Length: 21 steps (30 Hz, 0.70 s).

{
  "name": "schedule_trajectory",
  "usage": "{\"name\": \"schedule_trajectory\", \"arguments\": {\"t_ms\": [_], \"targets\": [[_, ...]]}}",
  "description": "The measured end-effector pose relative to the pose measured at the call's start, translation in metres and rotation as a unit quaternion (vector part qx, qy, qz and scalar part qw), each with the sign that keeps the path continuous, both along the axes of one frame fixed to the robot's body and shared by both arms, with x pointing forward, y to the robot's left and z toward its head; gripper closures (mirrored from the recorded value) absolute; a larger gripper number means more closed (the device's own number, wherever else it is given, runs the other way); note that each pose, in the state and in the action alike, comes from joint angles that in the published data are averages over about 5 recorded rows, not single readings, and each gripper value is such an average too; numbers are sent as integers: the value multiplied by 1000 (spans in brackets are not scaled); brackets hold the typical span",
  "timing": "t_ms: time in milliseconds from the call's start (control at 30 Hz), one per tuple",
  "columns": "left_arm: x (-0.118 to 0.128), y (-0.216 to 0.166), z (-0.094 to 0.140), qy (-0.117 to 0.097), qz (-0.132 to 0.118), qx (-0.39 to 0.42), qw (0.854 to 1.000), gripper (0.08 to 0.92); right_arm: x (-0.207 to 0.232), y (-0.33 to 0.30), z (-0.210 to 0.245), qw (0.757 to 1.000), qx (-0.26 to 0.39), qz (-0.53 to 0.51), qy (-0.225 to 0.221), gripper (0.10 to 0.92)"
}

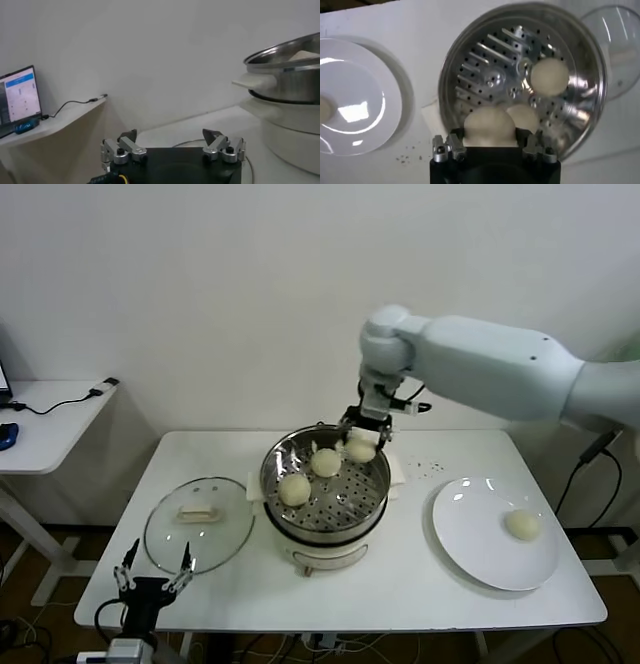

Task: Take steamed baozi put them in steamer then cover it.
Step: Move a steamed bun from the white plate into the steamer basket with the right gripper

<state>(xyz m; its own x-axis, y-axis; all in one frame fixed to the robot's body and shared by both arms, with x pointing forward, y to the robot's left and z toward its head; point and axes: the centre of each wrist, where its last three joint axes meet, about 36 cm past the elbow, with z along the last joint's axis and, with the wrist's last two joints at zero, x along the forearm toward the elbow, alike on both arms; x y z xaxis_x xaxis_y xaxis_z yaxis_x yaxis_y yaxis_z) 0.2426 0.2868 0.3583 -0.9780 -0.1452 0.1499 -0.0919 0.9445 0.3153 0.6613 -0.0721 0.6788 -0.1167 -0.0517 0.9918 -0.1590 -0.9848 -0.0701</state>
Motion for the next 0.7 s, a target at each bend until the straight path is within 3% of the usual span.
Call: {"name": "schedule_trajectory", "arguments": {"t_ms": [367,700], "targets": [[2,4,-4,3,1,2,1000,177,-28,44,-57,996,-18,78,46,335],[1,4,-7,7,1,1,1000,177,-39,54,-83,992,-20,107,65,306]]}}
